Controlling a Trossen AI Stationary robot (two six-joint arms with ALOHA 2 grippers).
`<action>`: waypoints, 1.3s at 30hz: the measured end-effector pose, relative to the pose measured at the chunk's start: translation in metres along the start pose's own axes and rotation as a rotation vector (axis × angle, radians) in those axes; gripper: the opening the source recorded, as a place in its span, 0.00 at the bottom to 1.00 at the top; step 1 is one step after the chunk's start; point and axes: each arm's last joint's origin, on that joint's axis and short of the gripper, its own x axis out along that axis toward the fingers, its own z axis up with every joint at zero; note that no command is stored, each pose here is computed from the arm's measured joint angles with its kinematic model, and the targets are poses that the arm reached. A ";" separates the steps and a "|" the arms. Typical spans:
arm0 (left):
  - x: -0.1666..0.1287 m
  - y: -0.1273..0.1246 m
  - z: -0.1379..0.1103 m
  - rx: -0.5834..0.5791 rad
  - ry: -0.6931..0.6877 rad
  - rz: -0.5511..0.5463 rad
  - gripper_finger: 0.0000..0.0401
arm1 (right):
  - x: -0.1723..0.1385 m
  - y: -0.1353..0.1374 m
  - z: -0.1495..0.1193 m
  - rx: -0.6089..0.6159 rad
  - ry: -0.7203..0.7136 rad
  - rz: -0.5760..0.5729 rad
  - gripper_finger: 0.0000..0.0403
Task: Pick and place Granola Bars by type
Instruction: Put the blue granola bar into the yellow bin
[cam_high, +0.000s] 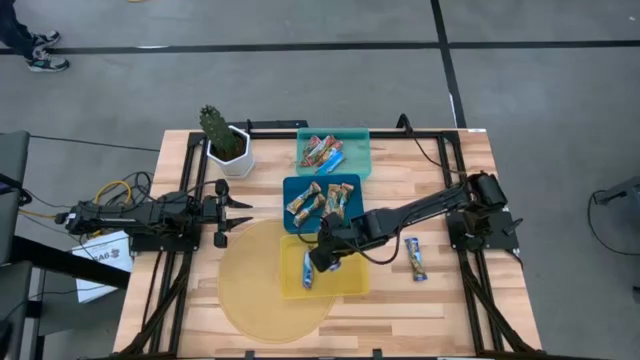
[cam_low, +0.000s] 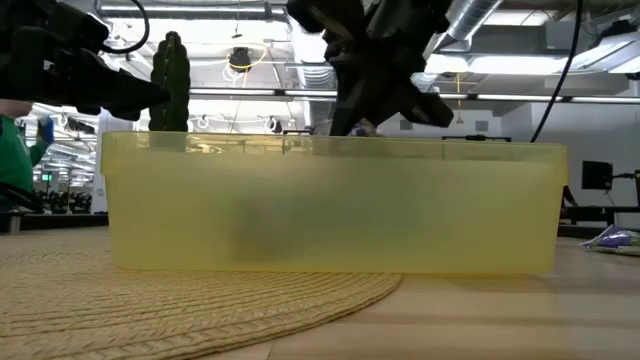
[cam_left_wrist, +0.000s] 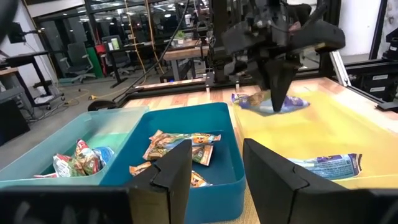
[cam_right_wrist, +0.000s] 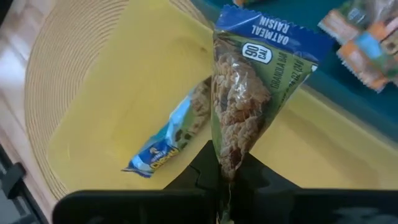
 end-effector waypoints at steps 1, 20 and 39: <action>0.000 0.000 0.000 -0.001 0.000 0.000 0.34 | 0.004 0.000 0.000 0.019 0.003 -0.004 0.01; 0.000 0.000 0.000 -0.001 0.000 0.000 0.34 | 0.025 0.000 -0.019 0.092 0.037 -0.070 0.02; 0.000 0.000 0.000 -0.003 0.000 0.000 0.34 | 0.029 -0.002 -0.017 0.073 -0.039 -0.072 0.23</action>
